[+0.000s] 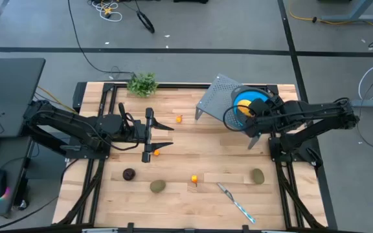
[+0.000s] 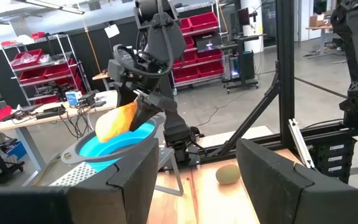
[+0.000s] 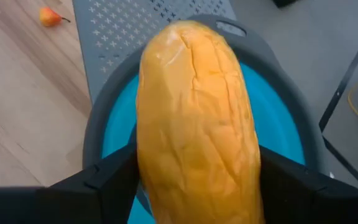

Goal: Pick & Place Fruit
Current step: Put the mango into the strainer bowl on the shelf, then put the right kiwi into the strainer bowl on the shelf

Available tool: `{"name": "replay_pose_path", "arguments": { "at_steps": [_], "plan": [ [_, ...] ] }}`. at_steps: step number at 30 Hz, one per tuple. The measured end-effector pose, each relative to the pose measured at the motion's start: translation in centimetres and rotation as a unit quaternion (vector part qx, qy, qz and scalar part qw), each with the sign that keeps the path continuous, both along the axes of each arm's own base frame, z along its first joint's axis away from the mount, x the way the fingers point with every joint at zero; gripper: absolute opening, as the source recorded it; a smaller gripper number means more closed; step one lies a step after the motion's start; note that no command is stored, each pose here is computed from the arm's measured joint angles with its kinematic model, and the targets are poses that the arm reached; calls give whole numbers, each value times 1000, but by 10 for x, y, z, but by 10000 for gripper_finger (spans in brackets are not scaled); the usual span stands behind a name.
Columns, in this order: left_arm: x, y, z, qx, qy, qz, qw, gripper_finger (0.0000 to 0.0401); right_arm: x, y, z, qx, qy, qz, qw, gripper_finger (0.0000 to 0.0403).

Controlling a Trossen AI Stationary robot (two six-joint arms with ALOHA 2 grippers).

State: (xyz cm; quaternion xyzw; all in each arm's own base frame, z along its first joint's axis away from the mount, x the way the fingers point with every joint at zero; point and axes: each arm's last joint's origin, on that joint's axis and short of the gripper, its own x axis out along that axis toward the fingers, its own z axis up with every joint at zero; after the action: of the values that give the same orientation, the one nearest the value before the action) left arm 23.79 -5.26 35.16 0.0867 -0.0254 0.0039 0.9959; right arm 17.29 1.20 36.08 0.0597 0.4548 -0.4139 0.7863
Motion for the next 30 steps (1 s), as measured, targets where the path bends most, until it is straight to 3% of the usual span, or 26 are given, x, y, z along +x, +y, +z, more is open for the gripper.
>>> {"name": "replay_pose_path", "arguments": {
  "at_steps": [11, 16, 20, 26, 30],
  "plan": [
    [0, 0, 0, -1, 0, 0, 1000, 224, 0, -1, 4, 13, 0, 4, 1000, 300],
    [0, 0, 0, 0, 0, 0, 1000, 224, 3, 11, 15, 68, -23, 76, 995, 300],
    [0, 0, 0, 0, 0, 0, 1000, 224, 10, 29, 14, 138, -27, 150, 979, 299],
    [0, 0, 0, -6, 1, 0, 1000, 224, 20, 64, -3, 239, 29, 157, 958, 299],
    [0, 0, 0, -7, 1, -1, 1000, 224, 29, 88, -22, 269, 96, 125, 950, 299]
  ]
}}
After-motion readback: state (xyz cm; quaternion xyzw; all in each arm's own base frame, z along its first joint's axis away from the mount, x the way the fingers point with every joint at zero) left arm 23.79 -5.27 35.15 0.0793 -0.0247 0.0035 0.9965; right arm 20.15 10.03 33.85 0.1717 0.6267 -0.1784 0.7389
